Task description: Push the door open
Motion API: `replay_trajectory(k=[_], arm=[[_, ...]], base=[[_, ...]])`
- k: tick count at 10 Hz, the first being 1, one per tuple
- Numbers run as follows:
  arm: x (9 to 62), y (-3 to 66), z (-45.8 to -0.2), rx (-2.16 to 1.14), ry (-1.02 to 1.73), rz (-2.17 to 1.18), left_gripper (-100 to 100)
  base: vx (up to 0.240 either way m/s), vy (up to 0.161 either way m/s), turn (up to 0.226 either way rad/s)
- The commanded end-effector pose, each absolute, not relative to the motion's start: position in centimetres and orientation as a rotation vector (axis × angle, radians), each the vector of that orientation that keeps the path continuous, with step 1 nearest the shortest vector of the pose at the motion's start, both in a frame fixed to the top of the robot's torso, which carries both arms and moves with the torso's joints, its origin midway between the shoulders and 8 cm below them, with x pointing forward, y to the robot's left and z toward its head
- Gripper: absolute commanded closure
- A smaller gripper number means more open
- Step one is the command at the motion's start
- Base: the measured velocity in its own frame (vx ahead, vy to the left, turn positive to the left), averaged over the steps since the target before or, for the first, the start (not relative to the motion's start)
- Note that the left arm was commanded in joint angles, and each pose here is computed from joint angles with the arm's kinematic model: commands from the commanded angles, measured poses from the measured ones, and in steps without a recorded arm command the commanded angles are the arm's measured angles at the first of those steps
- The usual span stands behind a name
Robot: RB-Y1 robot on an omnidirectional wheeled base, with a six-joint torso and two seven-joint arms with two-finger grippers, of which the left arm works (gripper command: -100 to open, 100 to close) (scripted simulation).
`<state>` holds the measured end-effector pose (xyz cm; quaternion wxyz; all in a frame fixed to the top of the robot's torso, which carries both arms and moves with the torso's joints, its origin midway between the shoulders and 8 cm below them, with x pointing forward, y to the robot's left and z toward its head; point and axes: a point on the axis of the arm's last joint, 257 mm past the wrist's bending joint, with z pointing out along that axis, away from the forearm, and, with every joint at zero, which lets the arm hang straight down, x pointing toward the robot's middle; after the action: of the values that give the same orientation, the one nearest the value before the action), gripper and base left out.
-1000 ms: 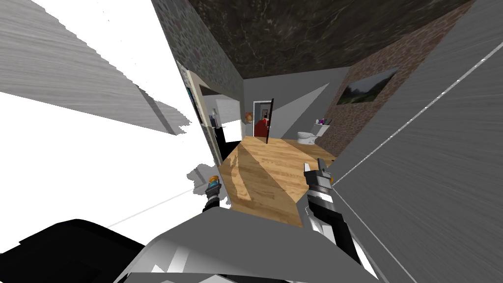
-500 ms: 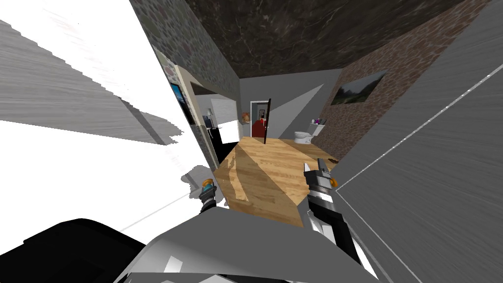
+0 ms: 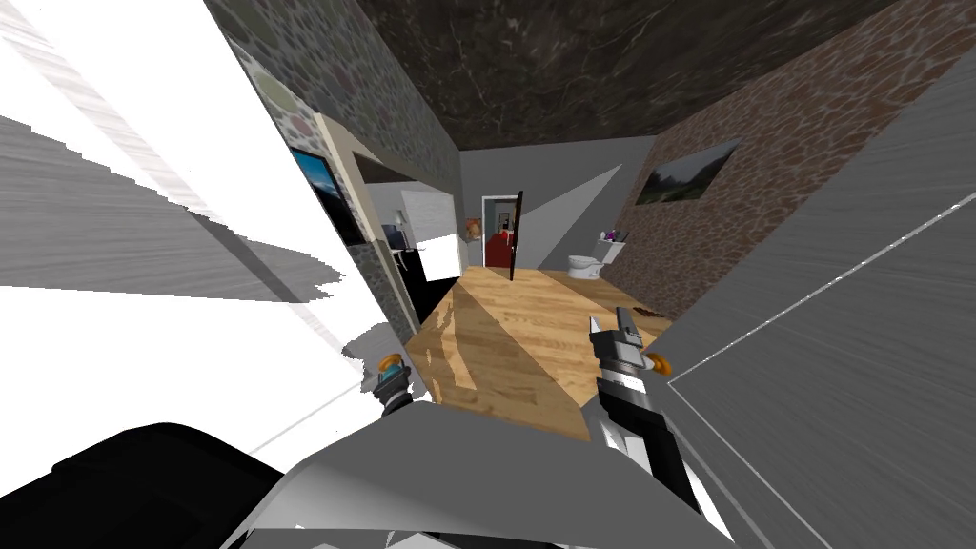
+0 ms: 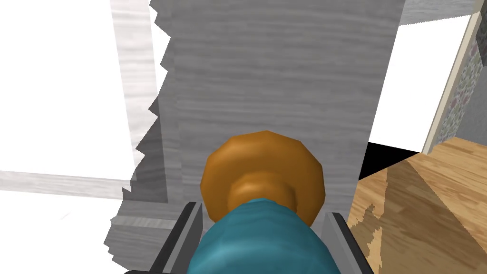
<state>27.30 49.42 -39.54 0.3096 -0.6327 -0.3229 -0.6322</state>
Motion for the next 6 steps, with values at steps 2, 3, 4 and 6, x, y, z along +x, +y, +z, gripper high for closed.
replay_trajectory(k=[2,3,4,6], arm=[[24.8,51.4,-39.2,-1.611,-0.890,-1.616,100],[24.0,51.9,-39.2,-1.595,-0.904,-1.597,100],[24.6,51.1,-39.5,-1.619,-0.899,-1.607,100],[23.4,52.4,-39.3,-1.584,-0.924,-1.578,100]], base=[[0.168,0.084,-0.066],[0.183,0.056,-0.052],[0.081,0.030,0.009],[0.168,0.067,0.046]])
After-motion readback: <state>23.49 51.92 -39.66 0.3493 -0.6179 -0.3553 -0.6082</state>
